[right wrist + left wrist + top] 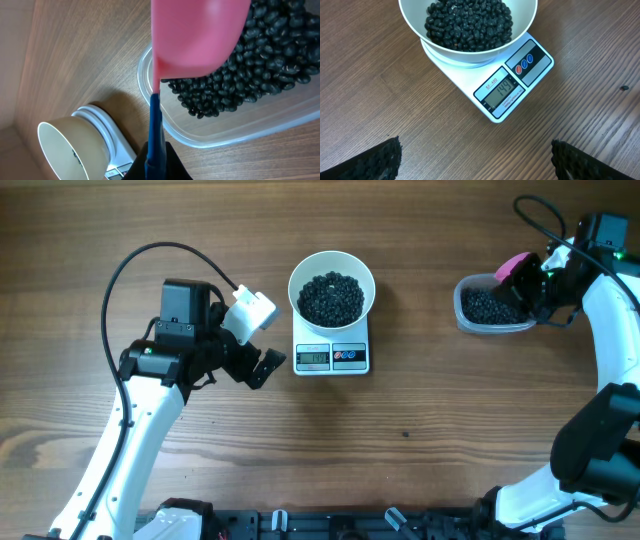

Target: Scoop item into bowl and weigh 150g on scale

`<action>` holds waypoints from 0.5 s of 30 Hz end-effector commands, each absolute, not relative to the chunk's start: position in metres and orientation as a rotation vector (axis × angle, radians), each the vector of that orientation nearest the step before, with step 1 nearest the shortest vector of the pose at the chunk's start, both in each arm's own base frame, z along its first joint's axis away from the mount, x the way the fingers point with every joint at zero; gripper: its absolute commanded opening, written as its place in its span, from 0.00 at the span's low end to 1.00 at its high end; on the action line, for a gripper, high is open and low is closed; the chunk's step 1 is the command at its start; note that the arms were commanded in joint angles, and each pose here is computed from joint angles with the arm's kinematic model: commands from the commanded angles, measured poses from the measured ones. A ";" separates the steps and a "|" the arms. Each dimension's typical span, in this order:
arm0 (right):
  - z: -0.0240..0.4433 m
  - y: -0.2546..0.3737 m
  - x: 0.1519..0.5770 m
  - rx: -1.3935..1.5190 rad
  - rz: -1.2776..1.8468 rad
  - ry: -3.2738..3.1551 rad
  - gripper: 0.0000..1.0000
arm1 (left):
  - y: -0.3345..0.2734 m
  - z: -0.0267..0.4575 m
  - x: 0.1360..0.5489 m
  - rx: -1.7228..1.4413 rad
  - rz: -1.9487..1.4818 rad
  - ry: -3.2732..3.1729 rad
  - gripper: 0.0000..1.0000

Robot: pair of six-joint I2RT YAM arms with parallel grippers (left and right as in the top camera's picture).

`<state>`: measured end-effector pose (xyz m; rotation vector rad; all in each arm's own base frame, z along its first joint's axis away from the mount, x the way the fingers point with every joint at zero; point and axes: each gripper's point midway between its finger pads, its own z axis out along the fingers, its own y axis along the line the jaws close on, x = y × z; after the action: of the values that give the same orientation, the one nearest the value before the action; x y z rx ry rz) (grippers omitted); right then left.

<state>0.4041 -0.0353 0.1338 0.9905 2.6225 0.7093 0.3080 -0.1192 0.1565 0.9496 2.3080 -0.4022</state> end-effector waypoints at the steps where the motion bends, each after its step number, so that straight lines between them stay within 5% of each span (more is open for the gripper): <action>1: 0.140 -0.036 0.406 0.973 0.710 2.593 0.05 | -0.118 0.156 0.307 0.941 -0.408 2.309 1.00; 15: 0.152 -0.013 0.433 0.793 0.717 2.537 0.04 | -0.118 0.156 0.307 0.941 -0.408 2.309 1.00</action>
<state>0.4341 -0.0203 0.1457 0.8355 2.5432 0.7138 0.3079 -0.1192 0.1566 0.9496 2.3076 -0.4021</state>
